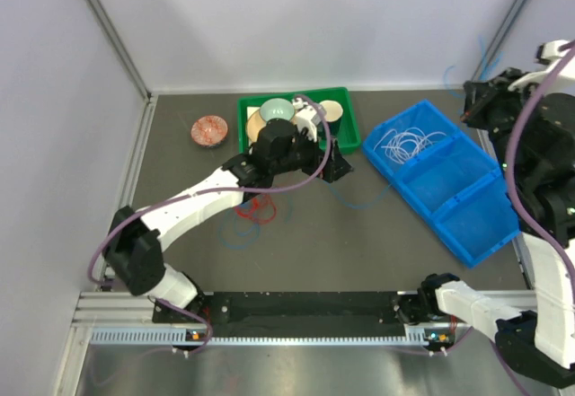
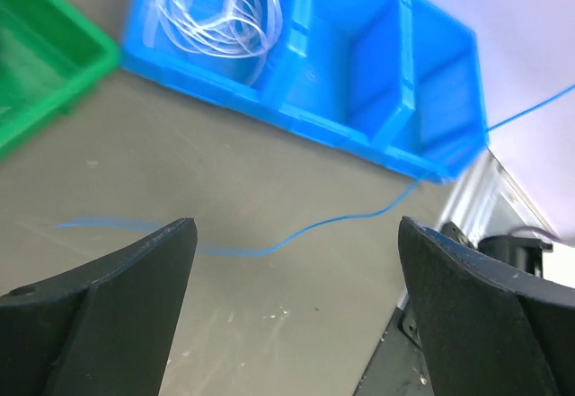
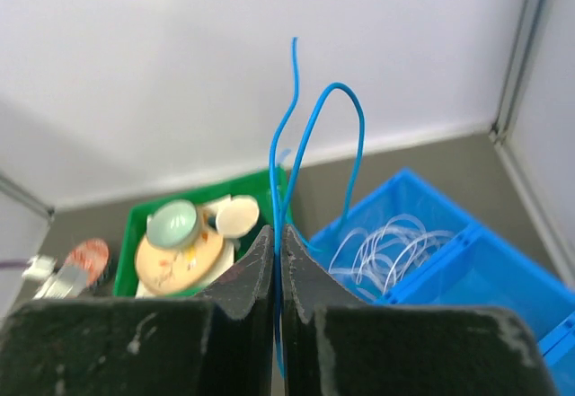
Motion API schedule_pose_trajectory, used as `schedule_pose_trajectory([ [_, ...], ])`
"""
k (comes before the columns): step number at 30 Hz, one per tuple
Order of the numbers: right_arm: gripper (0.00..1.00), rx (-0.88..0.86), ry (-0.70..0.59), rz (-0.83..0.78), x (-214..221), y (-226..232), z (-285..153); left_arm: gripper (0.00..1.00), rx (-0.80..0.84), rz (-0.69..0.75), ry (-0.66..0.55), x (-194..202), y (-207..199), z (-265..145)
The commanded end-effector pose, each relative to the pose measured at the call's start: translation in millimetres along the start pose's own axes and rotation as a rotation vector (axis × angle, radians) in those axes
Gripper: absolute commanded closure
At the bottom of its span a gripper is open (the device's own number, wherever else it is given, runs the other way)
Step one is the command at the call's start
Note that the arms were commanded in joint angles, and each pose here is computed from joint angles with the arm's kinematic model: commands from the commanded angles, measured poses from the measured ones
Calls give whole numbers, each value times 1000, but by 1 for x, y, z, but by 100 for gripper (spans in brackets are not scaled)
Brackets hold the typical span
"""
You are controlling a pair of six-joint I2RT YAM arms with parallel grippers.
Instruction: Untangle the cables
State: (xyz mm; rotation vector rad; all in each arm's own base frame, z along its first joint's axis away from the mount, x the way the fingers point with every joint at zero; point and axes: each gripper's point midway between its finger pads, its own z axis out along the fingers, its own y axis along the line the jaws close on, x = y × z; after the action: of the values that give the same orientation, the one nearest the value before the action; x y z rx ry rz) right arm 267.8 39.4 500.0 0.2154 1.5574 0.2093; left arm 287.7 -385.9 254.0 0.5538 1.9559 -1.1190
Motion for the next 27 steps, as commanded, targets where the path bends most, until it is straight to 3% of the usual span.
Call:
schedule_pose_trajectory([
  [1,100,82,-102,-59,-46,-13,-8,1,-125,9,-144,-22,19,-26],
  [6,100,118,-182,-91,-86,-15,-13,1,-240,-37,-208,-20,44,-42],
  [16,100,242,-252,-161,-121,-30,-11,1,-253,-43,-155,-12,49,-45],
  [22,100,245,-216,-181,-112,-30,10,1,-235,-30,-58,7,50,-39],
  [27,100,229,-106,-136,-68,-37,41,1,-248,-33,-19,20,57,-36],
])
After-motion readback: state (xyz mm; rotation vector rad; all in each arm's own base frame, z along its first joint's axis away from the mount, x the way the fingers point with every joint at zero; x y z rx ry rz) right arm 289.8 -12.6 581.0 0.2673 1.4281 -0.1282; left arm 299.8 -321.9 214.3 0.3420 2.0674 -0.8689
